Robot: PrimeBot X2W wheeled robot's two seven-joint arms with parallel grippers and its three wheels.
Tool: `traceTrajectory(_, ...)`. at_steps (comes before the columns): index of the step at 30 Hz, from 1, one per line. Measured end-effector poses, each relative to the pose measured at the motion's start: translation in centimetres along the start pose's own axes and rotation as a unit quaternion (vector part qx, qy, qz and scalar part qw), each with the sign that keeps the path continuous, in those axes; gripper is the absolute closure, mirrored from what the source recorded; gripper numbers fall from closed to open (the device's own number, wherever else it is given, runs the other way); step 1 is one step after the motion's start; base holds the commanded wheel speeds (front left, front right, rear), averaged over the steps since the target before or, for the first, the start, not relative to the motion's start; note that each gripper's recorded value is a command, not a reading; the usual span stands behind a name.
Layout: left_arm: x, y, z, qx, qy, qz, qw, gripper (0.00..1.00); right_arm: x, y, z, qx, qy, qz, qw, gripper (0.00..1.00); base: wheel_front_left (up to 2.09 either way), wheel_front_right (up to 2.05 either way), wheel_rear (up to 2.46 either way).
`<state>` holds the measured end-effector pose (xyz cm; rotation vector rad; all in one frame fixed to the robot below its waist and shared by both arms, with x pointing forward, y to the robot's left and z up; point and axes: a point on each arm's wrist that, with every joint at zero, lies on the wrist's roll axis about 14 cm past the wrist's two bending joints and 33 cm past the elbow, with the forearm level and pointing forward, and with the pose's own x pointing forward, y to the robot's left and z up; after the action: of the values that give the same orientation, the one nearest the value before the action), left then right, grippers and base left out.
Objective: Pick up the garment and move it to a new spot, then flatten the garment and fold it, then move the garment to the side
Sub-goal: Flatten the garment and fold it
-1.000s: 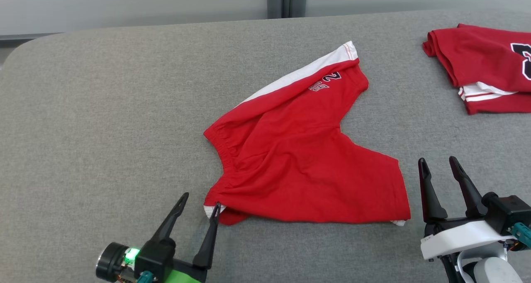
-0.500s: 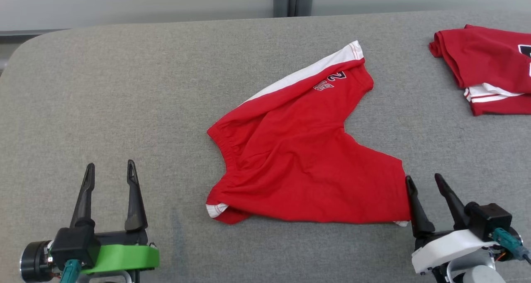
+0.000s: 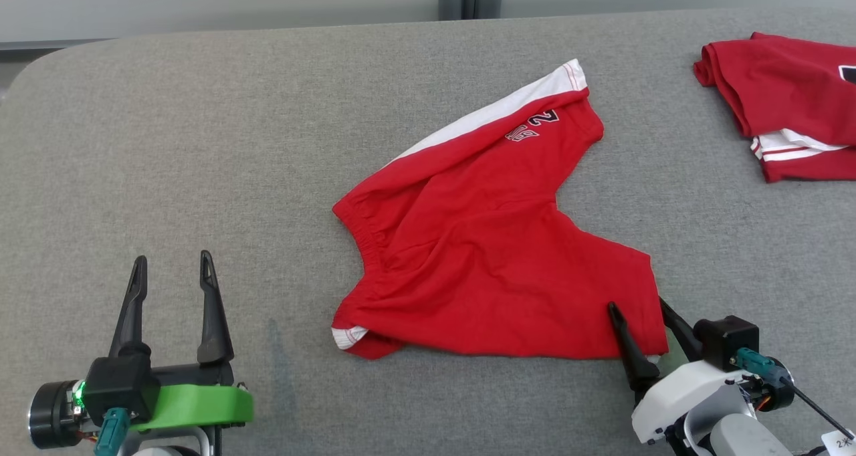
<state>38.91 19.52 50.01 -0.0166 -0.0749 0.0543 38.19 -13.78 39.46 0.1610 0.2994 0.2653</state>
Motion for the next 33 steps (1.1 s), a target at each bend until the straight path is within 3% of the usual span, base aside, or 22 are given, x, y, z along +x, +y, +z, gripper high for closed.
traceTrajectory(1,0.0,0.0,0.0,0.000,0.000,0.001,1.000,0.00,0.1,0.1,-0.4,-0.001,0.009,0.004,1.000,0.00,0.00,0.00,0.00)
traceTrajectory(2,-0.1,0.1,-0.1,0.000,0.001,0.002,1.000,0.00,0.3,0.4,-0.3,-0.002,0.008,0.009,1.000,0.41,0.00,0.00,0.00)
traceTrajectory(3,-0.1,0.1,-0.1,-0.001,0.001,0.002,1.000,0.00,0.7,0.6,0.1,-0.002,0.003,0.013,1.000,1.00,0.00,0.00,0.00)
traceTrajectory(8,-0.3,0.4,-0.2,-0.003,0.004,0.010,1.000,0.00,1.5,0.6,0.5,-0.005,-0.001,0.019,1.000,1.00,0.00,0.00,0.00)
traceTrajectory(17,0.1,0.1,-0.2,-0.009,0.003,0.010,1.000,0.00,5.6,0.0,6.0,-0.038,-0.063,0.024,0.997,1.00,0.00,0.00,0.00)
traceTrajectory(24,0.0,-0.2,-0.9,-0.010,0.015,0.007,1.000,0.00,9.2,-0.7,6.4,-0.038,-0.043,0.012,0.998,1.00,0.00,0.00,0.00)
traceTrajectory(25,0.0,-0.2,-1.0,-0.009,0.017,0.008,1.000,0.00,9.4,-0.8,6.2,-0.037,-0.039,0.010,0.998,0.80,0.00,0.00,0.00)
traceTrajectory(26,0.0,-0.2,-1.1,-0.010,0.018,0.008,1.000,0.00,9.6,-0.9,6.2,-0.037,-0.037,0.009,0.999,0.00,0.00,0.00,0.00)
traceTrajectory(33,0.3,-0.9,-1.4,-0.014,0.020,0.001,1.000,0.00,8.7,-1.8,9.4,-0.032,-0.095,-0.007,0.995,0.00,0.00,0.00,0.00)
